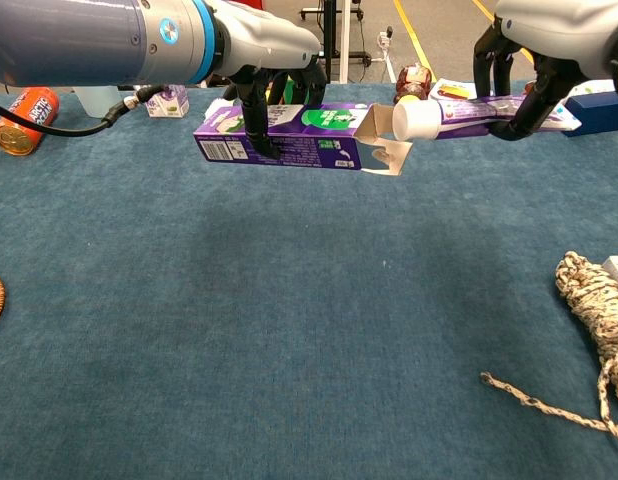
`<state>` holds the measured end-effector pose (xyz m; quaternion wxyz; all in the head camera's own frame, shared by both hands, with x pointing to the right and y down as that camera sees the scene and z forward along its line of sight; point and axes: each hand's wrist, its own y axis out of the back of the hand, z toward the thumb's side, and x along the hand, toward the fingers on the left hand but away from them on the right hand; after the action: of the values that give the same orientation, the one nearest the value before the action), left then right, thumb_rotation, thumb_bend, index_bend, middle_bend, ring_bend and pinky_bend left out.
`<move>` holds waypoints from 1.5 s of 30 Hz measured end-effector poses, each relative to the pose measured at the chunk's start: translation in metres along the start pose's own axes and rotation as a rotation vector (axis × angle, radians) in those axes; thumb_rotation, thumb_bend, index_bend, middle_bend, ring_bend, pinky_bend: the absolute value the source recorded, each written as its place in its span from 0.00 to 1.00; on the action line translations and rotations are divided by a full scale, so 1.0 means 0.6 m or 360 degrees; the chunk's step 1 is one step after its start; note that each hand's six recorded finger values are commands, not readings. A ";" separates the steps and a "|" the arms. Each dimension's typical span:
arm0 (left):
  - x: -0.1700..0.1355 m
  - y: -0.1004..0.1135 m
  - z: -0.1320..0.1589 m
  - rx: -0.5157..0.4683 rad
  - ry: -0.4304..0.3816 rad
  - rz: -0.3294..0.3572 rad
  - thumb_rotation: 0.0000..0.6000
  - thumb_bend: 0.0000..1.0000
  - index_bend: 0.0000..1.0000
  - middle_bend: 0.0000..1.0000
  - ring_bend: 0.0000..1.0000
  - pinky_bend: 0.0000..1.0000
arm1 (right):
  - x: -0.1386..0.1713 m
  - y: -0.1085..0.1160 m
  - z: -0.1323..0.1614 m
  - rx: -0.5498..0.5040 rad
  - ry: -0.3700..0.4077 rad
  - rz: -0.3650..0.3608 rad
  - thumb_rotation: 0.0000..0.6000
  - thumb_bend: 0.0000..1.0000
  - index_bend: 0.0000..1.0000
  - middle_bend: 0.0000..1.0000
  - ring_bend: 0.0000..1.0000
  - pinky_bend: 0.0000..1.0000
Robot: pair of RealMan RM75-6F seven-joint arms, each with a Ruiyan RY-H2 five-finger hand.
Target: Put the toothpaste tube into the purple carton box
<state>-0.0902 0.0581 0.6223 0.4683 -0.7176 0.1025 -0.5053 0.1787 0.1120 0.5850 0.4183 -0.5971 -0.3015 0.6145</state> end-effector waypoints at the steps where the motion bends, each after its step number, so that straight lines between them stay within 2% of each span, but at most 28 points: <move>1: 0.000 0.000 0.001 -0.0005 -0.0002 -0.0001 1.00 0.32 0.58 0.40 0.38 0.69 | 0.000 -0.001 0.001 0.0006 -0.0006 0.0001 1.00 0.73 0.70 0.85 0.88 0.87; 12: 0.002 0.002 0.014 -0.0064 0.0010 -0.0007 1.00 0.32 0.58 0.41 0.42 0.75 | 0.001 0.002 0.008 0.0096 -0.0094 0.0010 1.00 0.73 0.70 0.85 0.88 0.88; 23: 0.001 0.003 0.015 -0.0129 0.0029 -0.0019 1.00 0.32 0.58 0.41 0.44 0.76 | 0.005 0.003 0.020 0.0150 -0.0131 0.0001 1.00 0.73 0.70 0.85 0.89 0.89; 32: 0.003 -0.003 0.014 -0.0186 0.0105 -0.0051 1.00 0.32 0.58 0.41 0.44 0.76 | 0.013 0.004 0.034 0.0220 -0.0153 -0.0036 1.00 0.73 0.70 0.85 0.92 0.92; 45: 0.000 -0.006 0.036 -0.0267 0.0065 -0.0082 1.00 0.31 0.58 0.41 0.44 0.76 | 0.011 0.007 0.047 0.0267 -0.0168 -0.0063 1.00 0.73 0.70 0.85 0.92 0.92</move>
<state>-0.0738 0.0721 0.6243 0.3913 -0.7462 0.1353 -0.5213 0.1504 0.1194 0.5813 0.4624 -0.5206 -0.2825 0.6598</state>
